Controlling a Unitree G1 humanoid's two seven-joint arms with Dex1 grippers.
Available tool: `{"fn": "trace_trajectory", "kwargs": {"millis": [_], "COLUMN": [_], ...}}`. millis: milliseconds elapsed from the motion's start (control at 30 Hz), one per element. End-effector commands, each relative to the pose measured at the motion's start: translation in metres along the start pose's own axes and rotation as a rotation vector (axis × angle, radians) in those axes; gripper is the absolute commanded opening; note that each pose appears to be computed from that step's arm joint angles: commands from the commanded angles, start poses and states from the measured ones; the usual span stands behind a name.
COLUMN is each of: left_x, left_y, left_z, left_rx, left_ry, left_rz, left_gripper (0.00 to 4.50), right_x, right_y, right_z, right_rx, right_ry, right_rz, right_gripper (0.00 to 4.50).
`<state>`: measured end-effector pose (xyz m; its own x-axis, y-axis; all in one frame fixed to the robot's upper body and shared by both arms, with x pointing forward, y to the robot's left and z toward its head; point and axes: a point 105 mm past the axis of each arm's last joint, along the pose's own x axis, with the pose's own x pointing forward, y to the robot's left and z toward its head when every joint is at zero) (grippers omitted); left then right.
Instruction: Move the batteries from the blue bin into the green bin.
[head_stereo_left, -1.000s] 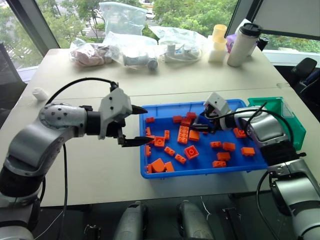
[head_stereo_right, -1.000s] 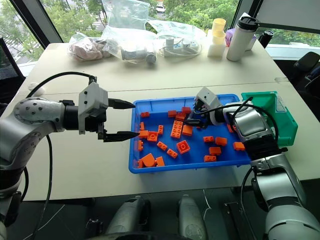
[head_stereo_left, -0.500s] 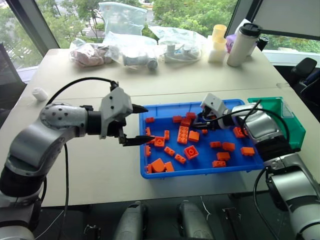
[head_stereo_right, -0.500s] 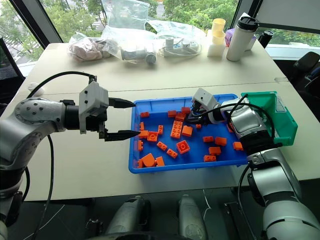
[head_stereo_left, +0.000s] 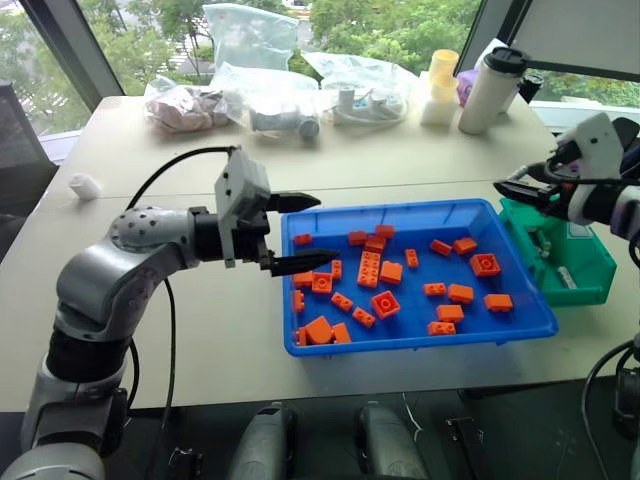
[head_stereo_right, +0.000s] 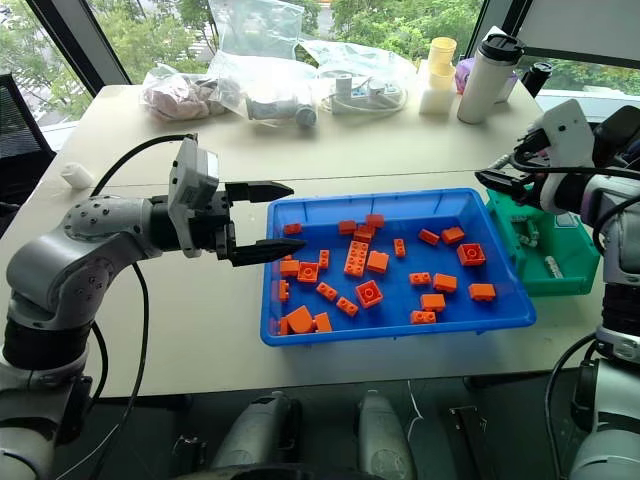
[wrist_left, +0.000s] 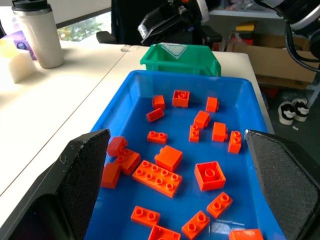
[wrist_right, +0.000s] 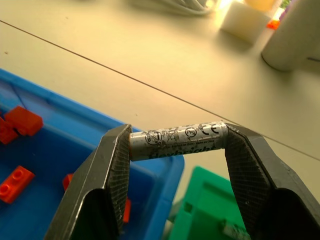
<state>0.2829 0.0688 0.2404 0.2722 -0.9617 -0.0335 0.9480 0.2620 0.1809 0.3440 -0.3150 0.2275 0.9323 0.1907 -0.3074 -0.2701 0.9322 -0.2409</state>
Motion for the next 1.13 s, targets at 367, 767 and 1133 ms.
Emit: {"fn": "trace_trajectory", "kwargs": {"millis": [367, 767, 1133], "left_x": [0.018, -0.011, -0.091], "left_y": [0.001, 0.027, 0.003], "left_z": [0.003, -0.005, -0.016], "left_rx": [0.012, 0.047, -0.040], "left_ry": [-0.039, 0.027, 0.205], "left_rz": [-0.077, 0.114, 0.297], "left_gripper": [4.50, 4.50, 4.50], "right_x": [-0.012, -0.019, -0.086], "right_y": [-0.032, -0.006, 0.066], "right_z": [-0.036, 0.009, -0.008], "right_rx": [0.134, -0.023, -0.044], "right_ry": [0.073, -0.135, -0.095], "right_rz": [-0.223, -0.027, 0.433], "right_gripper": [4.05, 4.47, 4.47]}}
